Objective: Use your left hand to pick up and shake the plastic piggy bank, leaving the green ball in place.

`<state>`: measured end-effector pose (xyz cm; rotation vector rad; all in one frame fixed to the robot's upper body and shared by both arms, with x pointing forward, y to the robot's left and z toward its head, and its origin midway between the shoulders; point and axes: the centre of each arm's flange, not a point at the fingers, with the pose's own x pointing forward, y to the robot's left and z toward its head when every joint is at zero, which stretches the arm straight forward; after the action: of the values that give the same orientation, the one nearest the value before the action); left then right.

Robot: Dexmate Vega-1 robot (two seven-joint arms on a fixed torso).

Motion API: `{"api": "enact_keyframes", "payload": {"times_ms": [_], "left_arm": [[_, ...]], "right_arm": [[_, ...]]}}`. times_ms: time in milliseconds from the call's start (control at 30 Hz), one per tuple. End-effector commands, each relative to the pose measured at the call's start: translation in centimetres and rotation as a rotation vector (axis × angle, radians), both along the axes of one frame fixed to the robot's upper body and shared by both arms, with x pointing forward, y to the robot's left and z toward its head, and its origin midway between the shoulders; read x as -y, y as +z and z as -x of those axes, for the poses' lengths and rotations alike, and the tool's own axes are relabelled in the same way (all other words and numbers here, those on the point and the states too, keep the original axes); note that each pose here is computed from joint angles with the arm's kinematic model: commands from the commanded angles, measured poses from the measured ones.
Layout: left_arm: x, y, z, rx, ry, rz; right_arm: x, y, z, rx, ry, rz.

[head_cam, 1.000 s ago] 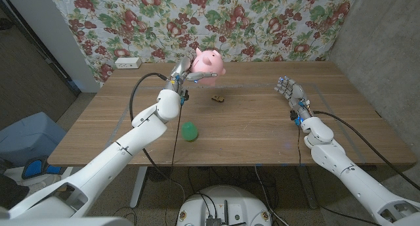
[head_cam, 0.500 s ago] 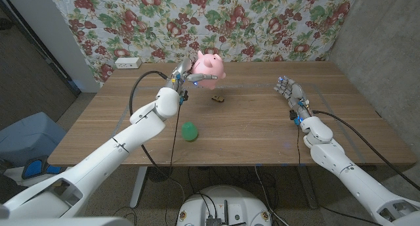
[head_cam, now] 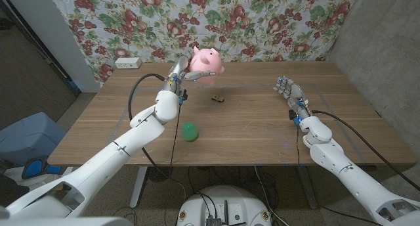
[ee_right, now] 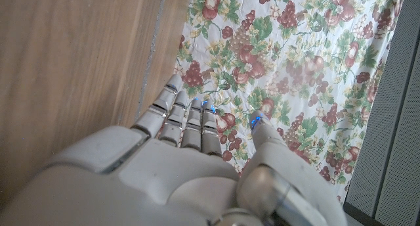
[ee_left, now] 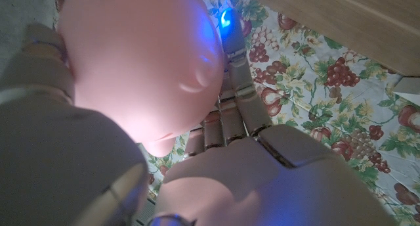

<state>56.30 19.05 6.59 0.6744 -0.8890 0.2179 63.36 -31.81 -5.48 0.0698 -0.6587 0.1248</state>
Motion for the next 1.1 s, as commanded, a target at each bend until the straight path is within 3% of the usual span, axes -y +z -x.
{"api": "enact_keyframes", "payload": {"times_ms": [33,467,1100], "left_arm": [[-0.92,-0.86,0.85,0.214,-0.044,0.194],[-1.26,-1.48,1.36,0.341,-0.076,0.283],[-1.2,-1.34,1.2,0.307,-0.074,0.255]], "right_arm": [[-0.23,0.03,-0.04,-0.001,0.001,-0.005],[-0.44,0.03,-0.11,0.0,0.001,0.005],[-0.6,0.12,-0.11,0.002,0.002,0.005]]}}
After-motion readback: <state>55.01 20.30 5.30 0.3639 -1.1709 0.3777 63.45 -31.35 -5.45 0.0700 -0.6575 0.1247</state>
